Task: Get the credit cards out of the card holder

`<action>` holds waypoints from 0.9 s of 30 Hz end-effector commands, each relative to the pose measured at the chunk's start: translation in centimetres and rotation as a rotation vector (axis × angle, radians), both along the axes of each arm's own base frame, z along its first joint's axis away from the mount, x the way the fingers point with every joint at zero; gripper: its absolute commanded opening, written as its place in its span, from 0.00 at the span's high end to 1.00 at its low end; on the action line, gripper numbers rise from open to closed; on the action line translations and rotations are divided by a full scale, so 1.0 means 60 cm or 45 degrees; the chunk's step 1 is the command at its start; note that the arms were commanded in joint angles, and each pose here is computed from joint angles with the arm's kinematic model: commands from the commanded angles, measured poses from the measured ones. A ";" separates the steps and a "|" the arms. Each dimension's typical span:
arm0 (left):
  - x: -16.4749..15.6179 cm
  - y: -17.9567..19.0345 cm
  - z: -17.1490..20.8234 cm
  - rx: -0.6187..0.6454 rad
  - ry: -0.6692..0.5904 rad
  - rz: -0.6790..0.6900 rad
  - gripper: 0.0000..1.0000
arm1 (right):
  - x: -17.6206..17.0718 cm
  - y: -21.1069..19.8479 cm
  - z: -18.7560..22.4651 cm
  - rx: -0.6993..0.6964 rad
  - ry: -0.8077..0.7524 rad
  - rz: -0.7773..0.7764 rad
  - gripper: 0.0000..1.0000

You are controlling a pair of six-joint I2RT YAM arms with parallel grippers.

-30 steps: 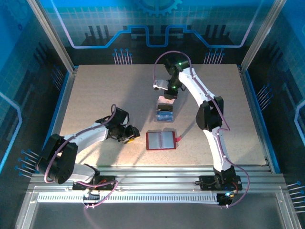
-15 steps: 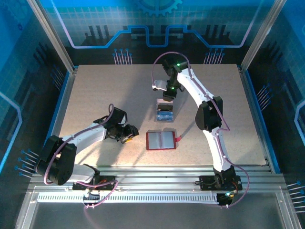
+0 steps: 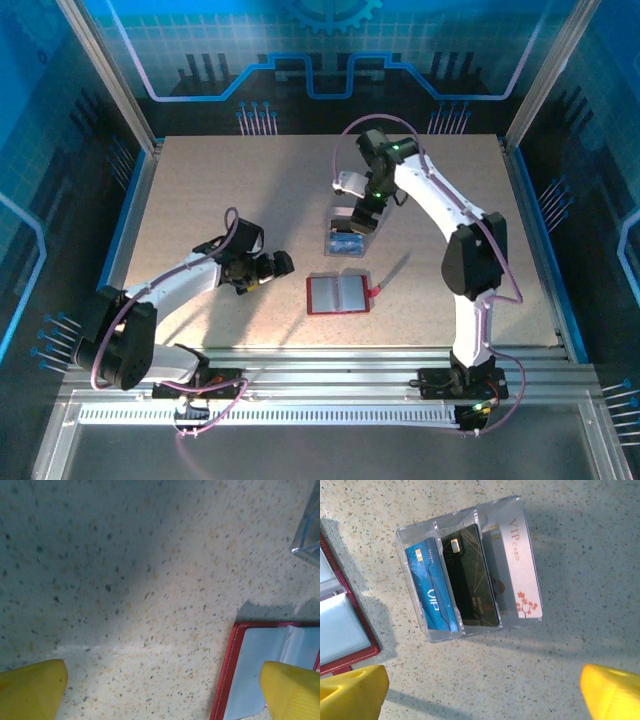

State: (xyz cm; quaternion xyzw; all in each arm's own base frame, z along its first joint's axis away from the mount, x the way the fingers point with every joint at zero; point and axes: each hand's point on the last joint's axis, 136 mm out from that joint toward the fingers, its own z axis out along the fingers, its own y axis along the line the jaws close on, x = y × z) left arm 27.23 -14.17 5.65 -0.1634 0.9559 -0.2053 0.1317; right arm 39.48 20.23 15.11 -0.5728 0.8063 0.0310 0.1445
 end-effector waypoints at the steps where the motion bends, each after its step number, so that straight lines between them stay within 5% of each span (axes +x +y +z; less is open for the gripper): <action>1: 0.022 0.024 0.011 0.126 -0.046 -0.028 0.01 | 0.011 -0.025 0.022 0.038 -0.115 -0.123 0.00; 15: 0.067 0.179 0.070 0.722 -0.329 0.092 0.01 | -0.017 -0.171 -0.049 0.129 -0.390 -0.719 0.00; 22: 0.083 0.242 0.104 0.941 -0.550 0.191 0.01 | -0.022 -0.250 -0.095 0.480 -0.438 -1.153 0.00; 27: 0.109 0.243 0.101 0.997 -0.733 0.088 0.01 | -0.020 -0.288 -0.106 0.652 -0.589 -1.289 0.00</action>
